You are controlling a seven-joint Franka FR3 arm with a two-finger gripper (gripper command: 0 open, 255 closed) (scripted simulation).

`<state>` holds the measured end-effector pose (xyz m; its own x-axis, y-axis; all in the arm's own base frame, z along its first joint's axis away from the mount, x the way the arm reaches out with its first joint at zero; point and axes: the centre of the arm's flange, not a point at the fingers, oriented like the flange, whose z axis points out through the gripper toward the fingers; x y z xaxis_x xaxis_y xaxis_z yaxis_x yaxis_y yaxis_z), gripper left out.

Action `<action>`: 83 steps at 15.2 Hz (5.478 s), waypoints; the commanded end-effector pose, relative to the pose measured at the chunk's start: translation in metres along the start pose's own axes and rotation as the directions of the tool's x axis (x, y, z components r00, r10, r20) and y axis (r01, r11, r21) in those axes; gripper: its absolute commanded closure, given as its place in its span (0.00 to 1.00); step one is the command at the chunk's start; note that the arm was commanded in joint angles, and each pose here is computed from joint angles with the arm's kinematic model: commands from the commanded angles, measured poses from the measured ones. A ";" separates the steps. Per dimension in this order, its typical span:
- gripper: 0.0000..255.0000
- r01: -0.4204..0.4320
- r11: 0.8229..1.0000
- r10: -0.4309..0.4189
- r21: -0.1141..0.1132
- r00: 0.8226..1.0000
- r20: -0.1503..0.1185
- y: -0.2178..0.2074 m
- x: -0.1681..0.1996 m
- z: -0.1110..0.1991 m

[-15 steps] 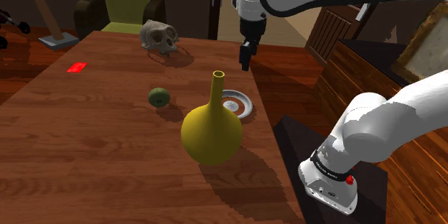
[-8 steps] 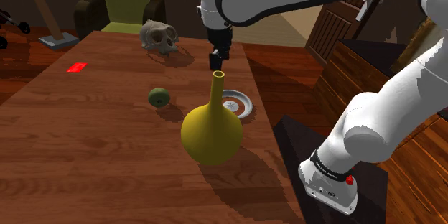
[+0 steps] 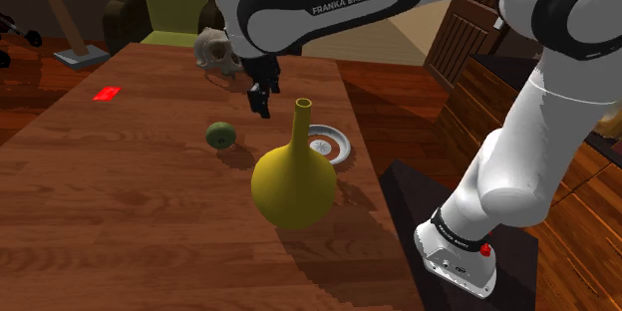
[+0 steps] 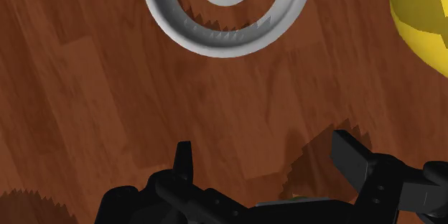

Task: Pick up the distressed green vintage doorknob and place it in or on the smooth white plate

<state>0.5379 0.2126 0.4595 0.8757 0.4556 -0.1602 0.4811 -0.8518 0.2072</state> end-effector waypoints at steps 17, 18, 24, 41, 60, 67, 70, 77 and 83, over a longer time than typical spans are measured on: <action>0.00 0.147 0.989 -0.146 -0.033 0.989 0.029 -0.060 0.130 0.065; 0.00 0.147 0.989 -0.146 -0.033 0.989 0.029 -0.060 0.130 0.068; 0.00 0.147 0.989 -0.146 -0.033 0.989 0.029 -0.060 0.130 0.068; 1.00 0.147 0.989 -0.146 -0.033 0.989 0.029 -0.054 0.125 0.038; 1.00 0.147 0.989 -0.146 -0.033 0.989 0.029 -0.019 0.027 -0.003; 1.00 0.147 0.989 -0.146 -0.033 0.989 0.029 0.003 -0.061 0.012; 1.00 0.147 0.989 -0.146 -0.033 0.989 0.029 0.012 -0.099 0.019; 1.00 0.147 0.989 -0.146 -0.033 0.989 0.029 0.026 -0.162 0.040; 1.00 0.147 0.989 -0.146 -0.033 0.989 0.029 0.020 -0.157 0.070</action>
<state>0.4071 0.1059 0.4257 0.7945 0.5670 -0.2173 0.6054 -0.7670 0.2126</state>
